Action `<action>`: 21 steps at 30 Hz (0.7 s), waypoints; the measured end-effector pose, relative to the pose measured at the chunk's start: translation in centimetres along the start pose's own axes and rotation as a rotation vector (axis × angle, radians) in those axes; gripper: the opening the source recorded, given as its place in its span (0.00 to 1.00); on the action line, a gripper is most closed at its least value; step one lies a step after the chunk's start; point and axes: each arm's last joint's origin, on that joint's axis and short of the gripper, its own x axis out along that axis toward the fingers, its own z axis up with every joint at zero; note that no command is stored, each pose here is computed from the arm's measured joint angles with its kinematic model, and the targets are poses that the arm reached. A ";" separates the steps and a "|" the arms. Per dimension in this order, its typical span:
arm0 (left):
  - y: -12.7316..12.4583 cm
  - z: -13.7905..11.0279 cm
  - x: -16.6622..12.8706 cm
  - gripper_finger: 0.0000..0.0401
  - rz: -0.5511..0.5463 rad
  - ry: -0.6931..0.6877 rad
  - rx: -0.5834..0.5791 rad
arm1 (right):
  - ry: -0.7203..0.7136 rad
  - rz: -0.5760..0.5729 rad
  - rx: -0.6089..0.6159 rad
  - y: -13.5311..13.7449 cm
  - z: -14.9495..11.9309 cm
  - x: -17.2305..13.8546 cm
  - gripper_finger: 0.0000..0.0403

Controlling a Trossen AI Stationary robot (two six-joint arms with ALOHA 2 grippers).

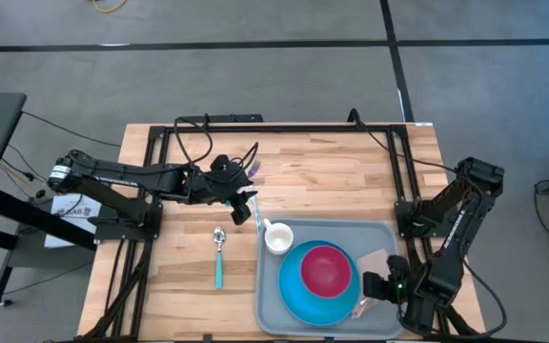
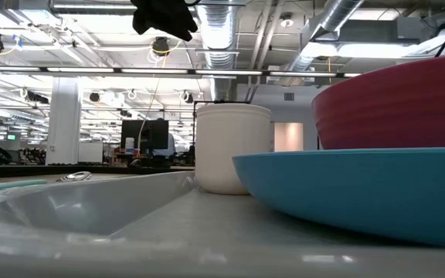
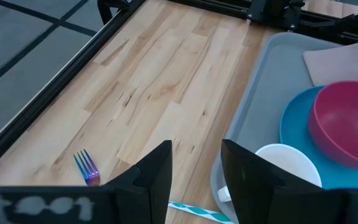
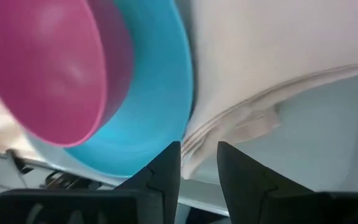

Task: Set up tray
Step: Put the brown napkin on the gray tray

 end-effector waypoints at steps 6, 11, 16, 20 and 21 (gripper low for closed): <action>0.0 0.0 0.0 0.32 0.000 0.000 0.000 | -0.021 -0.091 0.044 -0.3 0.3 0.4 0.24; 0.0 0.0 0.0 0.32 -0.001 0.000 0.000 | -0.085 -0.129 0.081 -0.6 0.9 0.3 0.24; 0.0 0.0 0.0 0.32 -0.001 0.000 0.000 | -0.129 -0.150 0.126 -0.7 1.3 0.3 0.24; 0.0 0.0 0.0 0.32 -0.001 0.000 0.000 | -0.146 -0.157 0.145 -0.5 1.3 -0.3 0.24; 0.0 0.0 0.0 0.32 -0.001 0.001 0.000 | -0.160 -0.160 0.142 -0.4 1.3 -0.7 0.24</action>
